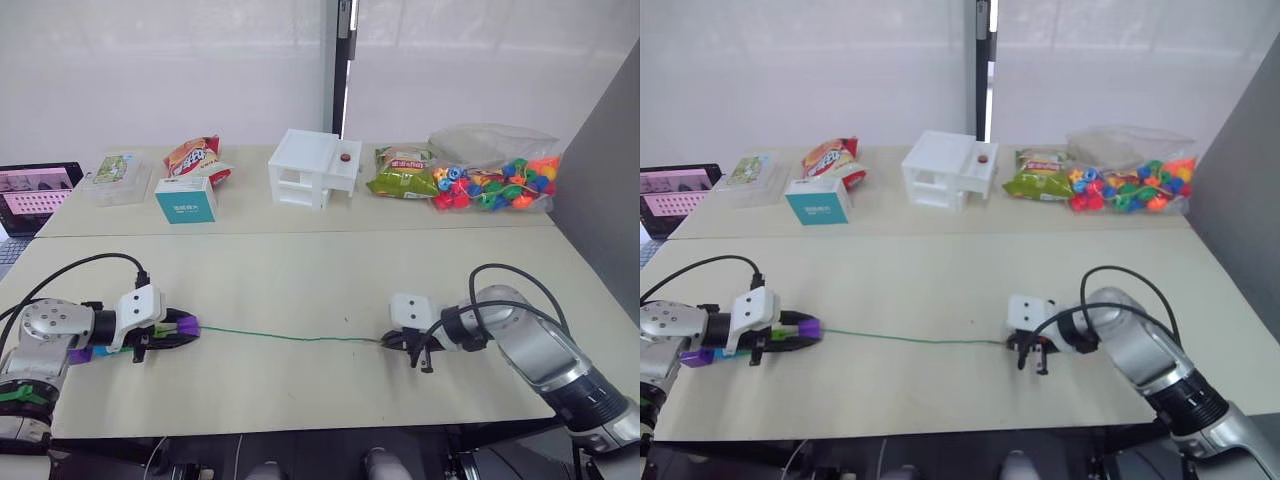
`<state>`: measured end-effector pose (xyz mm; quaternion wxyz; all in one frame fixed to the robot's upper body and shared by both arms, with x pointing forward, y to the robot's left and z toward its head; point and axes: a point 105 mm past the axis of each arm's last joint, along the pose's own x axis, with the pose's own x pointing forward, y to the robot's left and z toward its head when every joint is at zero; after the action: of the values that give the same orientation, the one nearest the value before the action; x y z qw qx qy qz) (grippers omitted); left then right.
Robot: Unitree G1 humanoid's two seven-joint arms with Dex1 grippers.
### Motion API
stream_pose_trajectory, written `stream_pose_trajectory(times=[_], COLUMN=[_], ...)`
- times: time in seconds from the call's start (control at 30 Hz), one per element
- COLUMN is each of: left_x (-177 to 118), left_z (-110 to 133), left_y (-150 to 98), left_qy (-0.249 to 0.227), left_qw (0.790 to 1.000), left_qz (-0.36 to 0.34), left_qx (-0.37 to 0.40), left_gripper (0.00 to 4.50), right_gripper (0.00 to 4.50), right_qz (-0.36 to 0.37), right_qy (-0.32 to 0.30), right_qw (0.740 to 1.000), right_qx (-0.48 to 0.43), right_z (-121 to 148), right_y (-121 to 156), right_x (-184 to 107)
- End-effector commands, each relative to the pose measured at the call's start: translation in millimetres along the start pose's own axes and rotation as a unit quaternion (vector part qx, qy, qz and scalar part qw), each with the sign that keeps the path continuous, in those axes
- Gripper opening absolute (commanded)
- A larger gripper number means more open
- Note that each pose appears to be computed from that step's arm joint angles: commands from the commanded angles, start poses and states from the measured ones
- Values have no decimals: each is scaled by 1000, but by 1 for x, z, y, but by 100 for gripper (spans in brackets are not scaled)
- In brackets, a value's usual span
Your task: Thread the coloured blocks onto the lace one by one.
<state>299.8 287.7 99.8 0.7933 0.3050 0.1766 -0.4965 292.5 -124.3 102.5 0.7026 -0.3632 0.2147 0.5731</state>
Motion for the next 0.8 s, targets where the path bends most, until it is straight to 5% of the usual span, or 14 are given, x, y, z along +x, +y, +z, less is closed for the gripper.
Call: stream_pose_trajectory(times=[0.03, 0.13, 0.4, 0.8], left_x=[-12, -32, -24, 10], left_z=[-6, 8, 44, 46], left_y=[3, 16, 31, 22], left_qy=[44, 74, 145, 222], left_qw=[999, 996, 985, 972], left_qz=[-13, -39, -90, -79], left_qx=[20, 17, 17, -9], left_gripper=[339, 439, 439, 439], right_gripper=[0, 0, 0, 0], right_qz=[-5, -7, -10, -15], right_qy=[-4, -7, -11, -10], right_qw=[1000, 1000, 1000, 1000], right_qx=[-17, -14, -6, 2], right_z=[6, 7, 7, 6], right_y=[-4, -3, 0, 4], right_x=[-2, 0, 3, 3])
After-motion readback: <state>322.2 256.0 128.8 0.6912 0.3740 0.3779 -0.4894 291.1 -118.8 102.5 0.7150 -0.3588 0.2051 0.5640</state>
